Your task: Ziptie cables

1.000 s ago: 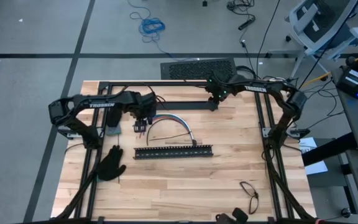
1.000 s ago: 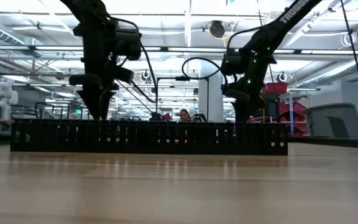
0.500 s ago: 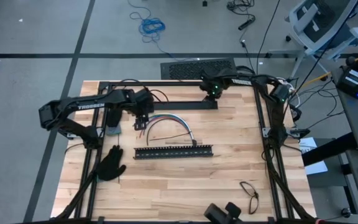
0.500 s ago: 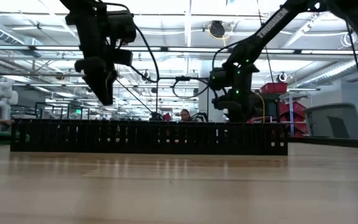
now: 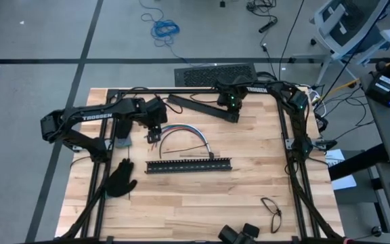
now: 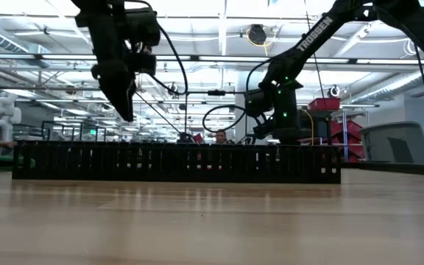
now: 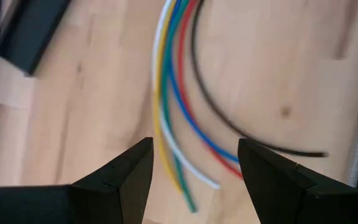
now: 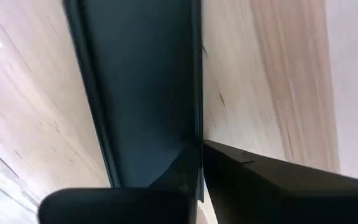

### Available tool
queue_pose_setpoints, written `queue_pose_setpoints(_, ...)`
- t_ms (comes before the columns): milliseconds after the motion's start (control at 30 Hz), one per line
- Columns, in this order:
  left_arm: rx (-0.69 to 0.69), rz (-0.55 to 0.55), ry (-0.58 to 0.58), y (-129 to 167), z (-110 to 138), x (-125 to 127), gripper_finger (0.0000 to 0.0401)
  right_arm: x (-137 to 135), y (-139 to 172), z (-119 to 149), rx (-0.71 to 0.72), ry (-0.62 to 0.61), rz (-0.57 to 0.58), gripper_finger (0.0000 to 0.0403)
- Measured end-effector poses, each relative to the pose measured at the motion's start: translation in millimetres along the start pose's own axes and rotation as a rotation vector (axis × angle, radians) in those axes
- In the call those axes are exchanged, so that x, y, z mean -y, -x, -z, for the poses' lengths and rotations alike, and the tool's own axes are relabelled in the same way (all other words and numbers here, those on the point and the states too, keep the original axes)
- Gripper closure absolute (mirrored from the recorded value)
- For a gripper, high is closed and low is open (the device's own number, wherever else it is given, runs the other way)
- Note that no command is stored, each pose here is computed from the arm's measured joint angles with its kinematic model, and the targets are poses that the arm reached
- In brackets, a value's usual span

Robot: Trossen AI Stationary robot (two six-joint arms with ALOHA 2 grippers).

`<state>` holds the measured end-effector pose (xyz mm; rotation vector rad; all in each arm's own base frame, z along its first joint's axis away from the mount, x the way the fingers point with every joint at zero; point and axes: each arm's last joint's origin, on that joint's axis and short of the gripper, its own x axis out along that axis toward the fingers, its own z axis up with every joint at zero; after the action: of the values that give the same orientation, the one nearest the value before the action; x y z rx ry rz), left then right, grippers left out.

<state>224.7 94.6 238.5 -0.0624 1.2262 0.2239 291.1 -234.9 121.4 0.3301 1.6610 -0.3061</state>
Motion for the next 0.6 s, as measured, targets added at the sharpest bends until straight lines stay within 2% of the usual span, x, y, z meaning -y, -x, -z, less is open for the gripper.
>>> queue_pose_setpoints(100,0.040,0.044,0.023,9.7,1.4,6.5,0.0170,-8.2,10.0,1.9,0.020,0.024,0.020,0.0399)
queue_pose_setpoints(200,0.108,0.053,0.024,24.8,3.7,11.9,0.0170,-19.6,31.8,10.0,0.063,0.039,-0.014,0.0401)
queue_pose_setpoints(267,0.162,0.036,0.025,37.5,7.2,12.9,0.0170,-27.5,58.0,17.4,0.129,0.050,-0.011,0.0401)
queue_pose_setpoints(400,0.236,-0.112,0.041,61.2,17.5,10.3,0.0170,-53.5,108.5,43.3,0.201,0.099,0.046,0.0402)
queue_pose_setpoints(533,0.336,-0.301,0.081,81.4,22.7,5.7,0.0170,-91.5,158.2,70.8,0.379,0.147,0.104,0.0403)
queue_pose_setpoints(600,0.400,-0.363,0.104,89.1,21.8,3.7,0.0170,-106.8,173.1,83.9,0.431,0.154,0.146,0.0402)
